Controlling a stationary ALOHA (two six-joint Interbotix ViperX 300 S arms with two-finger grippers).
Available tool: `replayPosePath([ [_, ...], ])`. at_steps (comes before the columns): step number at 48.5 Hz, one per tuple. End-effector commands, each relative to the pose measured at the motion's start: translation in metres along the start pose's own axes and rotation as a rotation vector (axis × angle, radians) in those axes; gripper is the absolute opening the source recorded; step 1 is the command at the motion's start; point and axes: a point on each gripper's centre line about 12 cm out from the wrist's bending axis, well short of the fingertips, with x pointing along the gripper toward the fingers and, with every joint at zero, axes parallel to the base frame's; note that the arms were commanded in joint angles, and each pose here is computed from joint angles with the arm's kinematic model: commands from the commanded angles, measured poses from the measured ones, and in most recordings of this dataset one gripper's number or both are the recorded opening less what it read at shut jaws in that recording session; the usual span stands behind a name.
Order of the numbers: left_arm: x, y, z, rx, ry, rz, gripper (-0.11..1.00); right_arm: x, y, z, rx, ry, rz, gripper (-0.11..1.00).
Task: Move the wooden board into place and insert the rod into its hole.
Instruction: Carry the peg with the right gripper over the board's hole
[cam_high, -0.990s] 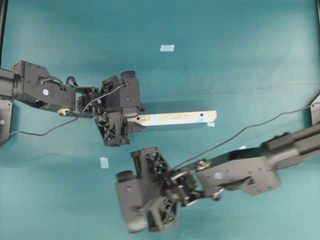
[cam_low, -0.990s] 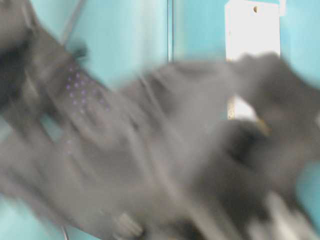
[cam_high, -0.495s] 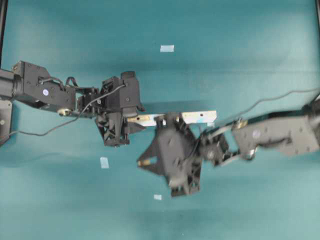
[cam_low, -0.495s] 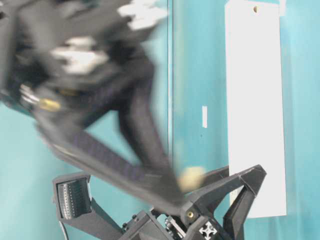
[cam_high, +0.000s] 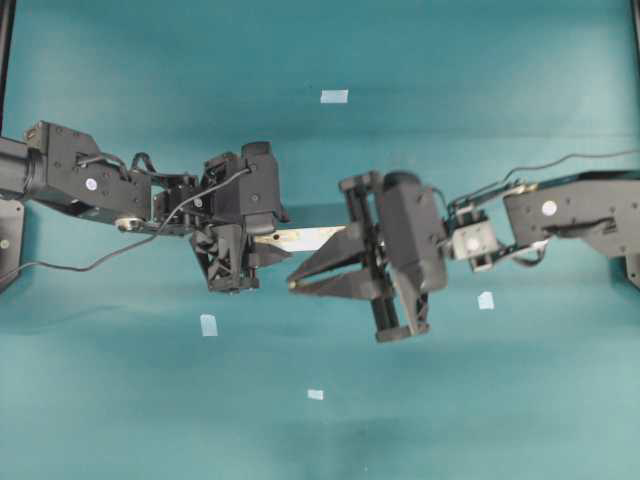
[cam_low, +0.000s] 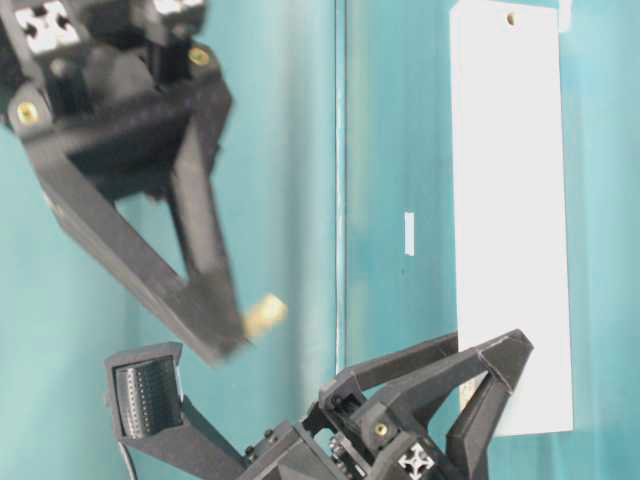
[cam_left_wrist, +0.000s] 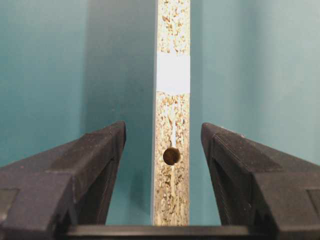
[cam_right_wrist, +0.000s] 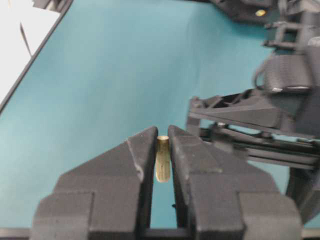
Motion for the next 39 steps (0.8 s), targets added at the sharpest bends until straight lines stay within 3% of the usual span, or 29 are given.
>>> replayPosePath([
  [1, -0.003, -0.001, 0.007, -0.001, -0.027, -0.003, 0.61, -0.013, -0.004, 0.017, -0.004, -0.083, 0.009, 0.11],
  [18, -0.003, -0.001, 0.006, 0.000, -0.024, -0.002, 0.61, -0.042, -0.024, -0.013, 0.018, -0.131, 0.004, 0.11],
  [39, 0.001, -0.001, 0.001, 0.001, -0.003, -0.001, 0.61, -0.073, -0.038, -0.047, 0.014, -0.164, -0.092, 0.11],
])
